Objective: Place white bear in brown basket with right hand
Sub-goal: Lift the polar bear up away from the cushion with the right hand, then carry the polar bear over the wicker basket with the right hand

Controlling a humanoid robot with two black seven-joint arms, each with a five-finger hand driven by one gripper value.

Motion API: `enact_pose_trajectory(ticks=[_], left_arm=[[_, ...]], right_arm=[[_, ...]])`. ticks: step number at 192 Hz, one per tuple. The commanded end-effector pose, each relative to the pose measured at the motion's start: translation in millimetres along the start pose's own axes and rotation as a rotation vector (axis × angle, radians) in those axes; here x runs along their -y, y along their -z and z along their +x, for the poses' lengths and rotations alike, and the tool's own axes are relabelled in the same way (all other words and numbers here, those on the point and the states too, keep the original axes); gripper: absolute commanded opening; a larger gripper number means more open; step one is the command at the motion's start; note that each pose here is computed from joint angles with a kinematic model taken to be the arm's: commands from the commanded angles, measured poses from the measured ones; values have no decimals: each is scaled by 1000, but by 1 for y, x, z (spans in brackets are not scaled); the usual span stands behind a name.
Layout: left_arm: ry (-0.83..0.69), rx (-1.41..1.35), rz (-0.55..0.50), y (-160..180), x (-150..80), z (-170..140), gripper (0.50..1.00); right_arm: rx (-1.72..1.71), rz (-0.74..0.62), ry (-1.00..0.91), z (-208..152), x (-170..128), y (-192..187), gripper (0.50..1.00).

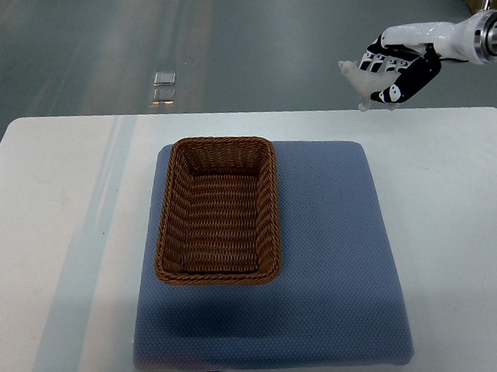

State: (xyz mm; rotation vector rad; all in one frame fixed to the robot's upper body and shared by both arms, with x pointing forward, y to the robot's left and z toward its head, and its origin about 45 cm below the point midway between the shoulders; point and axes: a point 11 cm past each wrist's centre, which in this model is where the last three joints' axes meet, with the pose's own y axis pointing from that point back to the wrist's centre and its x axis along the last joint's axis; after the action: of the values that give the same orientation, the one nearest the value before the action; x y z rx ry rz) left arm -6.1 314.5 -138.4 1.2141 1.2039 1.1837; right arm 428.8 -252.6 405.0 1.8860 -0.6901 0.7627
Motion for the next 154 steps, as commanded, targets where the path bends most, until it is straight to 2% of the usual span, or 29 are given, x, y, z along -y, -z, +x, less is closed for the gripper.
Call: enact_pose_trajectory(ticks=[1,33,59,104,154], left_arm=[[3,2,0,0,0,-1,1000],[3,3,0,0,0,-1,1000],[5,3,1,0,0,-2,1000],[5,3,0,0,0,-2,1000],[5,0,0,0,0,-2,1000]], right_arm=[[-8,12,-3,1,2,7,500],[-20,60,-6,-7,23,35,500],[13,143,1,-22,57,82,500],[-32,163,48,-81,136,149,500],[-28,176,135,-143,172,172,500]])
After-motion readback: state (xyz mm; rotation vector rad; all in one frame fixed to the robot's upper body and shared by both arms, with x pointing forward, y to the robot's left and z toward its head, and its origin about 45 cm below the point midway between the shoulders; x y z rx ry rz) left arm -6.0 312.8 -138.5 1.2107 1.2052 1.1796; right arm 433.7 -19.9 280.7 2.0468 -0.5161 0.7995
